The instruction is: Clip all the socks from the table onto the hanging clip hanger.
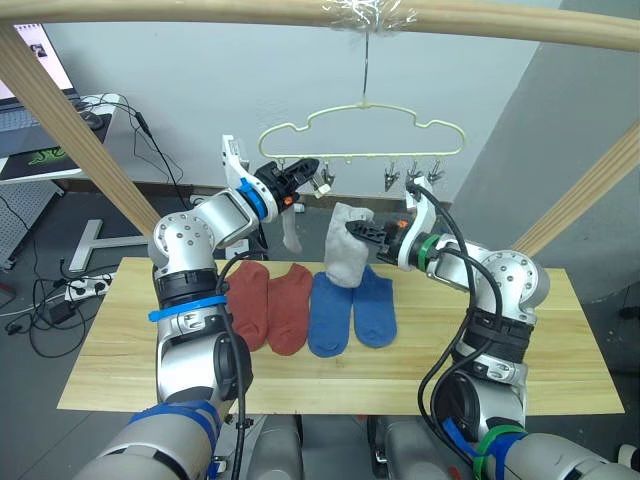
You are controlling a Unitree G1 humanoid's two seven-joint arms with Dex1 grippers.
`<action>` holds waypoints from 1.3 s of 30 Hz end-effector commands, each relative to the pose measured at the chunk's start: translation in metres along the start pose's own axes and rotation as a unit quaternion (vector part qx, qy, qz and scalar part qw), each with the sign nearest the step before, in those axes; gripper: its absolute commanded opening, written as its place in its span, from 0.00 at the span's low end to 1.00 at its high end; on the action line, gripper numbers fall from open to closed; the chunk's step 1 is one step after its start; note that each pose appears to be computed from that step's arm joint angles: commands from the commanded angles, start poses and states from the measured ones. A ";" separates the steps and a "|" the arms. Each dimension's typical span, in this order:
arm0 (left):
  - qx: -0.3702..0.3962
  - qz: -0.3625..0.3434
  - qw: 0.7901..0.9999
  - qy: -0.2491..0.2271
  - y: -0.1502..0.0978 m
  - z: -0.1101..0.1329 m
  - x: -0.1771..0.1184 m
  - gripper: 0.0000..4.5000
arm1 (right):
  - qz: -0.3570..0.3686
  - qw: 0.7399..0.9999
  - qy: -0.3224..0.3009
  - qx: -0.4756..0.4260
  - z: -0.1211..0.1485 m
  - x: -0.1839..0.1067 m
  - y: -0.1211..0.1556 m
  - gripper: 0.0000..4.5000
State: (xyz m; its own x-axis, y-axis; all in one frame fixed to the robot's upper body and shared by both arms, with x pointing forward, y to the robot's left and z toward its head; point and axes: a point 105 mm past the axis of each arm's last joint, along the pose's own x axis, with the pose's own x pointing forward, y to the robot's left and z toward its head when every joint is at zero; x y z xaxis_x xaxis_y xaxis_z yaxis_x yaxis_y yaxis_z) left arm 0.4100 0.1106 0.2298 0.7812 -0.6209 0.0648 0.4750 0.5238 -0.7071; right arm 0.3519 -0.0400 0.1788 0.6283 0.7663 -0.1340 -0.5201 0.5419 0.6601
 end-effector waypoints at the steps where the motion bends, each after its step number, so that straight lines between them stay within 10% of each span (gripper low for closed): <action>1: 0.022 -0.033 0.999 -0.020 -0.022 0.014 -0.002 0.03 | 0.029 0.999 -0.016 -0.018 0.012 0.008 0.016 0.00; 37: 0.033 -0.024 0.999 -0.023 -0.015 0.008 -0.005 0.03 | 0.072 0.997 -0.014 -0.036 0.038 0.034 0.041 0.00; 39: 0.031 -0.027 0.999 -0.024 -0.015 0.008 -0.005 0.19 | 0.072 0.997 -0.014 -0.037 0.038 0.034 0.041 0.00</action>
State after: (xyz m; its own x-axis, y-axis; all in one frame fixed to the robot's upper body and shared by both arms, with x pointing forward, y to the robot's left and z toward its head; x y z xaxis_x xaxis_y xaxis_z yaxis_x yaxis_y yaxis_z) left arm 0.4078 0.1138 0.2306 0.7935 -0.6036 0.0774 0.4801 0.5429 -0.6890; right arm 0.3759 -0.0081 0.2091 0.5666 0.8196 -0.0851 -0.5990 0.4806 0.6405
